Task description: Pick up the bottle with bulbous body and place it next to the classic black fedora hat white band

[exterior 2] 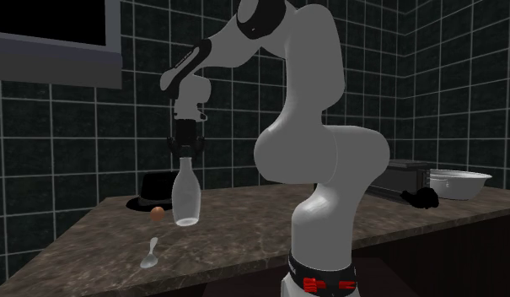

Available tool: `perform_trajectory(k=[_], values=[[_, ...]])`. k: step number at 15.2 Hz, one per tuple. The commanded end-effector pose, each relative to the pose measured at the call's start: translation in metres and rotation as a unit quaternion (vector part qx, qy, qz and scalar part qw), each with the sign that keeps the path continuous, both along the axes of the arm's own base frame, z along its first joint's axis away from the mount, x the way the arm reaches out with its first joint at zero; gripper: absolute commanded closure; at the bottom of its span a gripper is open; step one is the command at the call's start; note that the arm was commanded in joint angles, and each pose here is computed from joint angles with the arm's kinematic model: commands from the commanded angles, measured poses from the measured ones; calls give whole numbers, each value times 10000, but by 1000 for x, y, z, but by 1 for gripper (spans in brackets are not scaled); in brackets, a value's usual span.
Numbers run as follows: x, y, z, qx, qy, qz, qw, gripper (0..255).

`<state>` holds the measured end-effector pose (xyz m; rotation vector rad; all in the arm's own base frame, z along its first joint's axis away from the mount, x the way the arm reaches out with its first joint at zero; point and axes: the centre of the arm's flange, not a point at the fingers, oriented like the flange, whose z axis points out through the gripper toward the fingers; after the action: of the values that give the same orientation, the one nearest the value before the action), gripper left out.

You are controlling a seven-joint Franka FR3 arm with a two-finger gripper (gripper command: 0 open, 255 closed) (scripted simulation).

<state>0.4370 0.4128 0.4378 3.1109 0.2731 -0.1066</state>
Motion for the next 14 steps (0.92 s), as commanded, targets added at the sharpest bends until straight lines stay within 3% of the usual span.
perform_trajectory(k=[1,5,9,14], values=[[0,0,0,1,-1,0,10000,0],[0,0,0,1,-1,0,10000,0],[3,1,50,1,-1,0,10000,0],[3,1,50,1,-1,0,10000,0]])
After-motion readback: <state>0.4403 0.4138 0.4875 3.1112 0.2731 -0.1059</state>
